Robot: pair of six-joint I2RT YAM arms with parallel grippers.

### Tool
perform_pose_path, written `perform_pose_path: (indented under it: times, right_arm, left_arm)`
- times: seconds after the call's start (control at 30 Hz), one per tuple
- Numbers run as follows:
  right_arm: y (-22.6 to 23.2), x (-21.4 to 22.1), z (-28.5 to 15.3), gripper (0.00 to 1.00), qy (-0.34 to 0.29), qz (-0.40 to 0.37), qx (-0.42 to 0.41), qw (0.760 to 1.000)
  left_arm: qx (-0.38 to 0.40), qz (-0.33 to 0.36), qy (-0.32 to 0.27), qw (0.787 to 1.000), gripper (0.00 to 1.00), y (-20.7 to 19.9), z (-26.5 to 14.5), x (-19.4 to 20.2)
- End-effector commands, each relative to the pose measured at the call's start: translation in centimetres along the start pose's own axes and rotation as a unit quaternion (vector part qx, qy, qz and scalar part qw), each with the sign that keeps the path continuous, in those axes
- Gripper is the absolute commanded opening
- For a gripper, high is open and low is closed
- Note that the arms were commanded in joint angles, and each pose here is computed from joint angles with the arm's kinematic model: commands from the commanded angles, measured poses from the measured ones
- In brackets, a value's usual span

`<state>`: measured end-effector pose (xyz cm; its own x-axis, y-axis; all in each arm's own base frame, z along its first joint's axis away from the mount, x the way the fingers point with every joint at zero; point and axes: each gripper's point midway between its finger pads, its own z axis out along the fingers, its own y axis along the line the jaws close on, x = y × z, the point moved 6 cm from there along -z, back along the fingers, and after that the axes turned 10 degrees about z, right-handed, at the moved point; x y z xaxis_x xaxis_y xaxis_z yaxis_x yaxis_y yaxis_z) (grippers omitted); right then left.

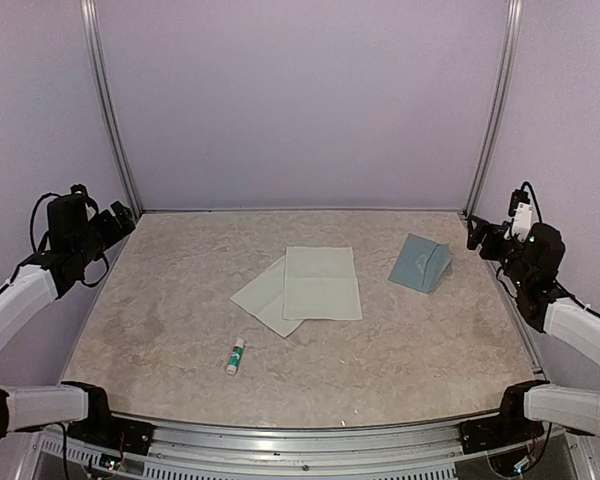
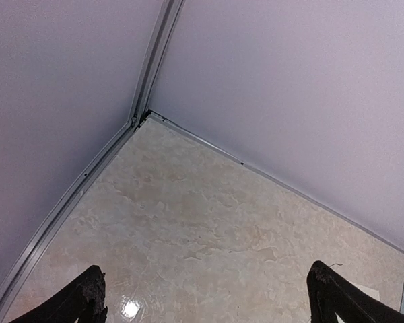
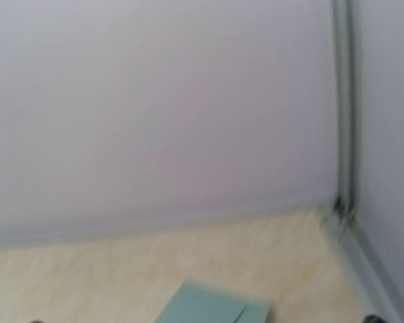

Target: Place the letter into the envelope and seal it

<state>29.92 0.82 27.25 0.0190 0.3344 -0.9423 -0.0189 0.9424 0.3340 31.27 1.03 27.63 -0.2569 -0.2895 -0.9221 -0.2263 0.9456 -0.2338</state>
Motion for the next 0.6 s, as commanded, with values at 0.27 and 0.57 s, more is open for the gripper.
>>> perform_pose_path:
  times: [0.27,0.57]
  right_arm:
    - [3.9,3.0,0.9,1.0,0.173,0.018,-0.114,0.978]
    - [12.0,9.7,1.6,0.93,0.319,0.055,-0.191,0.927]
  left_arm:
    - [0.1,0.078,-0.002,0.992,0.99,-3.3,-2.7,-5.1]
    - [0.255,0.066,0.043,0.964,0.99,-15.2,-2.9,1.2]
